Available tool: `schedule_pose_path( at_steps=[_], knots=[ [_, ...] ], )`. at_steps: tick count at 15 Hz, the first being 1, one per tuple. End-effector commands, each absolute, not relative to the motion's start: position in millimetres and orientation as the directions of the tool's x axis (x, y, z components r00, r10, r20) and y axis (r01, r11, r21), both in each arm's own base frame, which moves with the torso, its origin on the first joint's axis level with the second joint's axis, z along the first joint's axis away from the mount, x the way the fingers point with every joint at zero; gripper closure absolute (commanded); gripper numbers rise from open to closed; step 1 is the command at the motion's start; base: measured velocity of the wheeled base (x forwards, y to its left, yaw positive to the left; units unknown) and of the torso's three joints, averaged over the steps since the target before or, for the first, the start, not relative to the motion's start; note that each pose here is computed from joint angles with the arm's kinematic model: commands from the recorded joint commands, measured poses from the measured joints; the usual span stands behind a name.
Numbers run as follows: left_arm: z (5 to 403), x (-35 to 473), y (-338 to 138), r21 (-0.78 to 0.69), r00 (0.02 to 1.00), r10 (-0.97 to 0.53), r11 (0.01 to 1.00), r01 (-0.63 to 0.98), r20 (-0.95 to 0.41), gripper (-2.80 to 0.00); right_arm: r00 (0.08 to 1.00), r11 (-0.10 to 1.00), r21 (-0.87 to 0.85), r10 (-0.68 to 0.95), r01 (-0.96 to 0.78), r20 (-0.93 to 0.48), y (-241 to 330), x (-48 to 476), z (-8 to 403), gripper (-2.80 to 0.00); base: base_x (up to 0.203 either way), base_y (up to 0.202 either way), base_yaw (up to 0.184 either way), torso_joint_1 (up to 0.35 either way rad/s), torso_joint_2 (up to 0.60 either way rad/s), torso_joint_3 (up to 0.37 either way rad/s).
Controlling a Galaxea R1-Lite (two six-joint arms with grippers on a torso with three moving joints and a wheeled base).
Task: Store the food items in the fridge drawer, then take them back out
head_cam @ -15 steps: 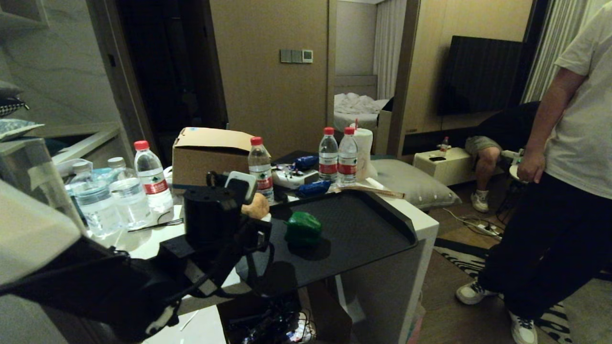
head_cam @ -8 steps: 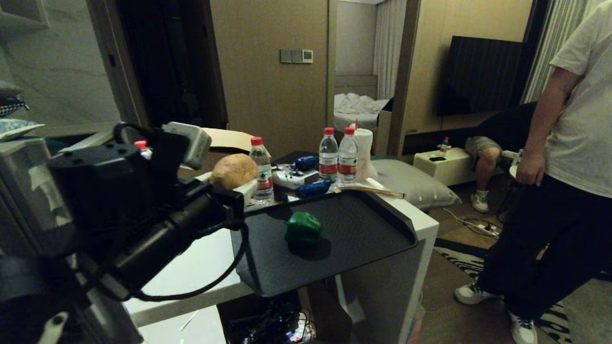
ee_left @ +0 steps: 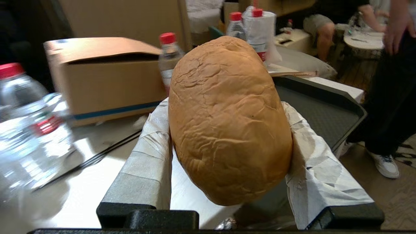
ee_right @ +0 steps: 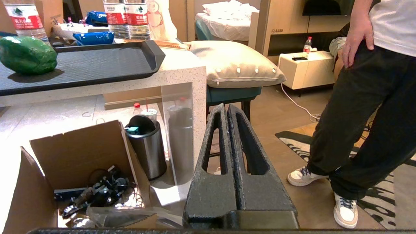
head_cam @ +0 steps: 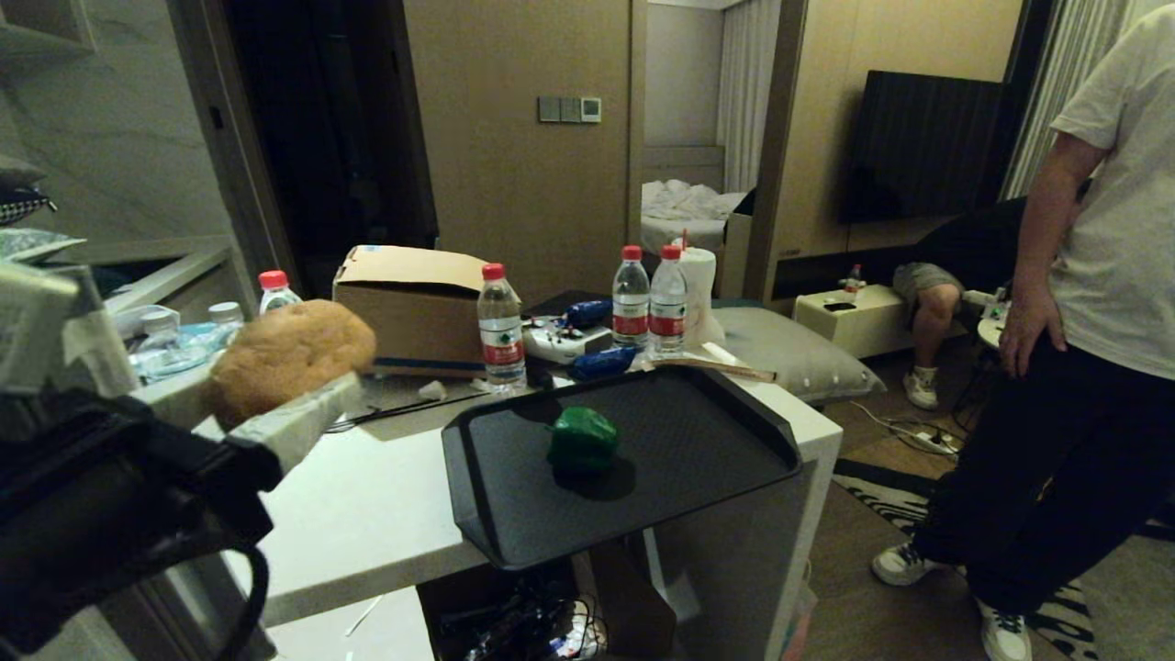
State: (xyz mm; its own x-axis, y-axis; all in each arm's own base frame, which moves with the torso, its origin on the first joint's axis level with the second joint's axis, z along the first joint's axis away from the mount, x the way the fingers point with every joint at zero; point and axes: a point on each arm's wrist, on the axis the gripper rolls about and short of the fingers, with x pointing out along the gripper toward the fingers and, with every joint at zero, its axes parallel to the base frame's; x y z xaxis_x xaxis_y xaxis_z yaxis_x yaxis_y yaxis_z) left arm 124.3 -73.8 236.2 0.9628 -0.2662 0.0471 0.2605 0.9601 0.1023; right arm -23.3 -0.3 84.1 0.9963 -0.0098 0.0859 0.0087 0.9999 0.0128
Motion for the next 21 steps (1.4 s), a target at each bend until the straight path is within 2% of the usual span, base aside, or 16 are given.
schedule_pose_path(
  at_steps=[1,3,5,6,7,10,12,14,21],
  knots=[
    [240,91,-43,0.080,0.979,-0.170,0.984,0.162,0.112,0.00,0.998,1.000,0.013,-0.009,0.008,0.057,0,-21,76,0.00,0.000,0.000,0.000,0.000,0.00,0.000],
    [235,79,-20,0.083,0.993,0.011,0.996,-0.020,0.117,0.00,0.998,1.000,0.013,-0.011,0.010,0.057,0,-21,76,0.00,0.000,0.000,0.000,0.000,0.00,0.000],
    [228,54,0,0.078,0.966,0.218,0.970,-0.230,0.138,0.00,0.998,1.000,0.011,-0.010,0.010,0.057,0,-21,76,0.00,0.000,0.000,0.000,0.000,0.00,0.000],
    [218,41,5,0.090,0.954,0.270,0.955,-0.282,0.126,0.00,0.998,1.000,0.010,-0.009,0.009,0.057,0,-21,76,0.00,0.000,0.000,0.000,0.000,0.00,0.000],
    [202,31,6,0.125,0.957,0.273,0.951,-0.284,0.092,0.00,0.998,1.000,0.010,-0.009,0.009,0.057,0,-21,76,0.00,0.000,0.000,0.000,0.000,0.00,0.000],
    [147,20,3,0.202,0.987,0.143,0.971,-0.127,-0.067,0.00,0.998,1.000,0.013,-0.009,0.008,0.057,0,-21,76,0.00,0.000,0.000,0.000,0.000,0.00,0.000],
    [120,12,3,0.206,0.989,0.108,0.975,-0.085,-0.105,0.00,0.998,1.000,0.013,-0.009,0.008,0.057,0,-21,76,0.00,0.000,0.000,0.000,0.000,0.00,0.000],
    [109,6,2,0.166,0.989,0.041,0.986,-0.017,-0.139,0.00,0.998,1.000,0.013,-0.009,0.008,0.057,0,-21,76,0.00,0.000,0.000,0.000,0.000,0.00,0.000],
    [87,-13,1,0.122,0.992,0.024,0.993,-0.009,-0.122,0.00,0.998,1.000,0.011,-0.009,0.009,0.057,0,-21,76,0.00,0.000,0.000,0.000,0.000,0.00,0.000]
  ],
)
